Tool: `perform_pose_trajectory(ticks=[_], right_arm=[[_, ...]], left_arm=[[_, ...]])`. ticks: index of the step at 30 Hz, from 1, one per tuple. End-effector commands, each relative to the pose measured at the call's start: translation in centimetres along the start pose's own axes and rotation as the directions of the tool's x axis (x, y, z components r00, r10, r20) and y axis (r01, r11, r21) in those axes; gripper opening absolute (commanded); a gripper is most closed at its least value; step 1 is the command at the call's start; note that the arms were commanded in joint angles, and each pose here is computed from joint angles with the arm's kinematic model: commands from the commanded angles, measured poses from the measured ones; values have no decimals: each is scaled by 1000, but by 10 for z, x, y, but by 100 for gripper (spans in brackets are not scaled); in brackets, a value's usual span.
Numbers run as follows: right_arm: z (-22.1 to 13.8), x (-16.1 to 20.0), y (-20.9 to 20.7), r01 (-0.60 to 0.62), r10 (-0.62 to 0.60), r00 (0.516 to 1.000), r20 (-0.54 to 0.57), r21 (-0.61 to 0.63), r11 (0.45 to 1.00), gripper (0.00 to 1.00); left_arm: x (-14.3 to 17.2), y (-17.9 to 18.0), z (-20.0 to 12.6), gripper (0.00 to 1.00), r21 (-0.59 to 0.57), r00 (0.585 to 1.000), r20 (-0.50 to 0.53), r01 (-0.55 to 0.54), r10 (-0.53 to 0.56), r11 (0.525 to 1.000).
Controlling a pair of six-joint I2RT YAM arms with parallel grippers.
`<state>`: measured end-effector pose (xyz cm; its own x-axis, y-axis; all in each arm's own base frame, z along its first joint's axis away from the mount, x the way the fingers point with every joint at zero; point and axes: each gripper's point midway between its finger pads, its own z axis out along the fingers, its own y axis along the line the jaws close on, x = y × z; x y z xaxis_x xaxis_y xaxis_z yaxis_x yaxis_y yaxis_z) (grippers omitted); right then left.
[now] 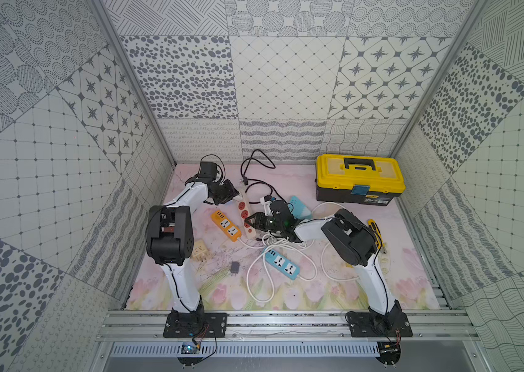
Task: Pull the plug off the socket
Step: Remove the plug from the socket.
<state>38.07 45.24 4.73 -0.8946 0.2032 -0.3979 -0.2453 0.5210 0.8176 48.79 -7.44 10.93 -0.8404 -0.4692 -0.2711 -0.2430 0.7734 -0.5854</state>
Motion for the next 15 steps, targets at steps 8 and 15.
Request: perform_pose_trajectory(ticks=[8, 15], right_arm=[[-31, 0, -118, -239, 199, 970, 141, 385, 892, 0], [-31, -1, -119, -242, 202, 969, 141, 381, 892, 0]], left_arm=[[-10, -36, -25, 0, 339, 985, -4, 161, -170, 927], [7, -21, -28, 0, -113, 978, 54, -196, 203, 974]])
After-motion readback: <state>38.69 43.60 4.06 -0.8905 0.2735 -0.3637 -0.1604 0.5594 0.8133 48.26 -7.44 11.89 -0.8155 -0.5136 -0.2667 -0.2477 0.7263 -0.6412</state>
